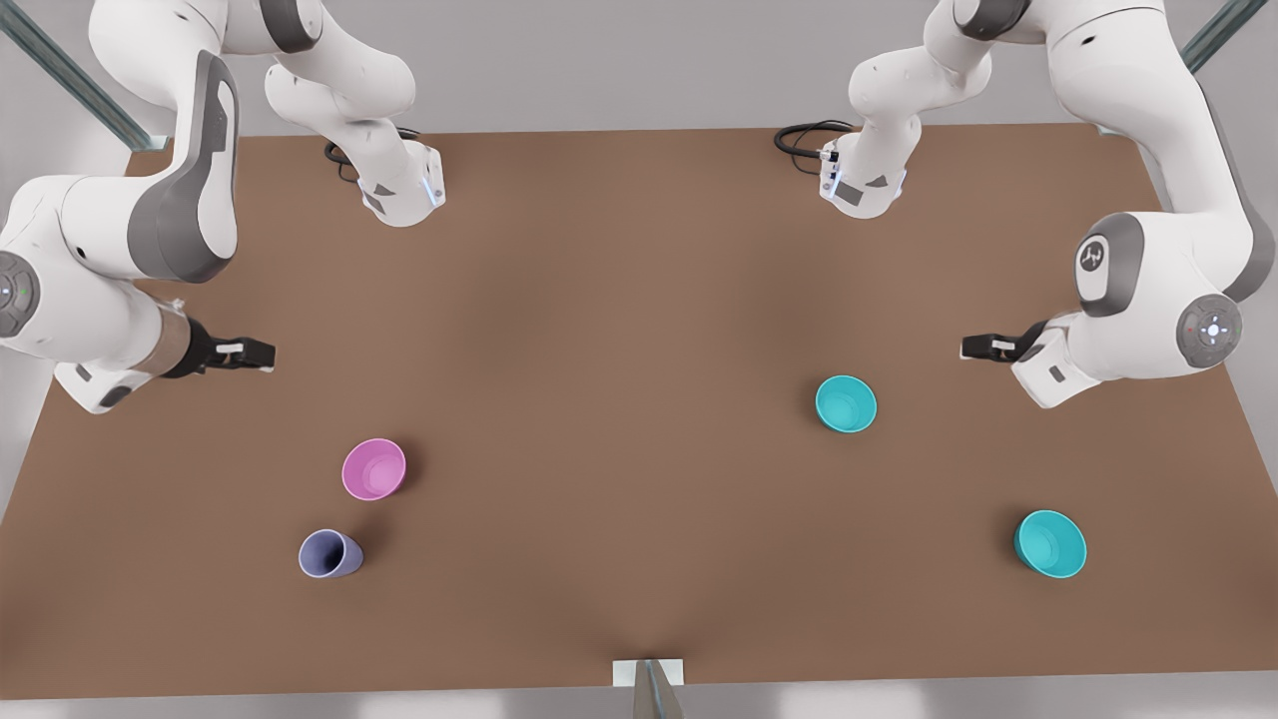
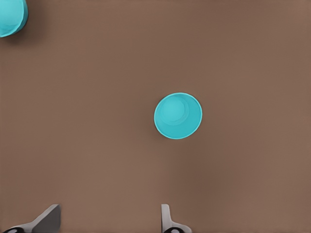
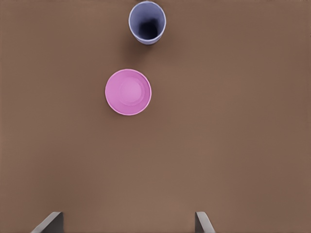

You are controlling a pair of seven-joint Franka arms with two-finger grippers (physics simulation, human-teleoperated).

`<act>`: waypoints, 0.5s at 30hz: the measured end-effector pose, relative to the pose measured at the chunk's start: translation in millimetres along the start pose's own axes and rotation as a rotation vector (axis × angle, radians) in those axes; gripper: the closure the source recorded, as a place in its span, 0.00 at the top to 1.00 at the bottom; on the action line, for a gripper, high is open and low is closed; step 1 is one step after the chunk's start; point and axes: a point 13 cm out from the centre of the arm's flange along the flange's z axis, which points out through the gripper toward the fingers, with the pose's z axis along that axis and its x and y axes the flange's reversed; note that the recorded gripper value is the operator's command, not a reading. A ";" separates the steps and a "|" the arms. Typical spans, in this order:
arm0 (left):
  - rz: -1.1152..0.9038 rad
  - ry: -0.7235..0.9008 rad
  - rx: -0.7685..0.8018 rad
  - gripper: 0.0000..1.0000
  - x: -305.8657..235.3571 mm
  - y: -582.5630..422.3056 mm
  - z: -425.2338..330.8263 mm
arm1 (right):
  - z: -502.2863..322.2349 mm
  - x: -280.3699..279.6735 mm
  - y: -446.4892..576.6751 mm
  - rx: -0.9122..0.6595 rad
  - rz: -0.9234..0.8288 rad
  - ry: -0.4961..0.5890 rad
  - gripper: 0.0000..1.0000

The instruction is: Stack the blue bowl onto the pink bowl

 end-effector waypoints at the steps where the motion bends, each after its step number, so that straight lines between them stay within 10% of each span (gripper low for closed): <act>1: 0.003 0.001 0.001 1.00 -0.3 0.3 0.8 | -0.7 -1.5 -0.2 0.001 -0.001 -0.007 1.00; 15: 0.030 0.021 0.010 1.00 -6.3 2.8 14.1 | 245.6 -136.0 -22.6 -0.065 0.064 0.122 1.00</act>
